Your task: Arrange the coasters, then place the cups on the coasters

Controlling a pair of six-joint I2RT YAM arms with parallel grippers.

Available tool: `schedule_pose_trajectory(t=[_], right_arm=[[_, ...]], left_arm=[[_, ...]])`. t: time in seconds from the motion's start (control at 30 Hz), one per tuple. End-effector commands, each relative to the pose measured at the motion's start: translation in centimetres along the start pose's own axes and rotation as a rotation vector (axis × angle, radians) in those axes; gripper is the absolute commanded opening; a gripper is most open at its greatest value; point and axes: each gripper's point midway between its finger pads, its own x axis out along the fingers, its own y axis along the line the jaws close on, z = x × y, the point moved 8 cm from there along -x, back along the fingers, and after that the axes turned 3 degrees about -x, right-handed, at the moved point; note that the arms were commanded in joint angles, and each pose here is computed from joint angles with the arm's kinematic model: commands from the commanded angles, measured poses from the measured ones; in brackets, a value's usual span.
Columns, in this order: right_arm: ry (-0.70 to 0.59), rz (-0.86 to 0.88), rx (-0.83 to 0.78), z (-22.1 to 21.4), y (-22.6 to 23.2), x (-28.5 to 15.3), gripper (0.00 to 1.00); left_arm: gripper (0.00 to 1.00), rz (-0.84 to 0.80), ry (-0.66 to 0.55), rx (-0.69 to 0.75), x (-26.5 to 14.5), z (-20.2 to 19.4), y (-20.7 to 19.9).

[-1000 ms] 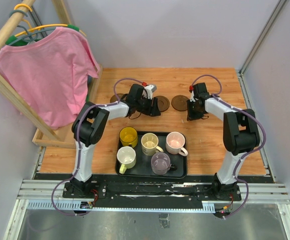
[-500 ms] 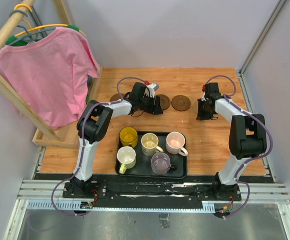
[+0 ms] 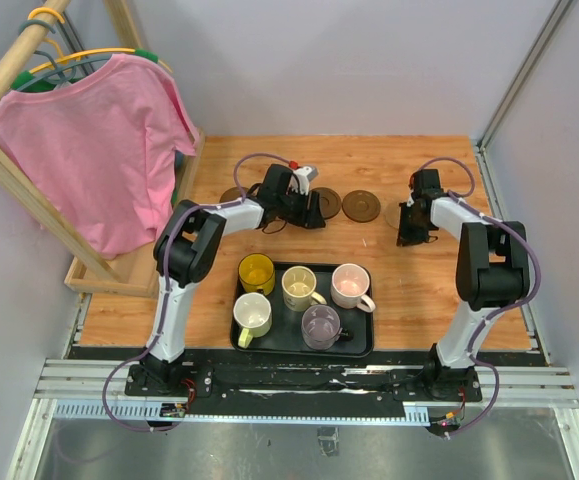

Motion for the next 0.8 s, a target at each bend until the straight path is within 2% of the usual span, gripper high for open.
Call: schedule_pose_trajectory(t=[0.0, 0.4, 0.77], right_arm=[[0.018, -0.005, 0.042, 0.5, -0.7, 1.2, 0.20], [0.037, 0.001, 0.070, 2.1, -1.5, 4.0, 0.20], [0.027, 0.027, 0.082, 2.8, -2.0, 4.6, 0.19]], left_arm=[[0.57, 0.010, 0.014, 0.001, -1.3, -0.4, -0.7], [0.57, 0.008, -0.037, 0.025, -3.7, 0.8, -2.2], [0.57, 0.028, -0.046, 0.035, -4.3, 1.3, -2.4]])
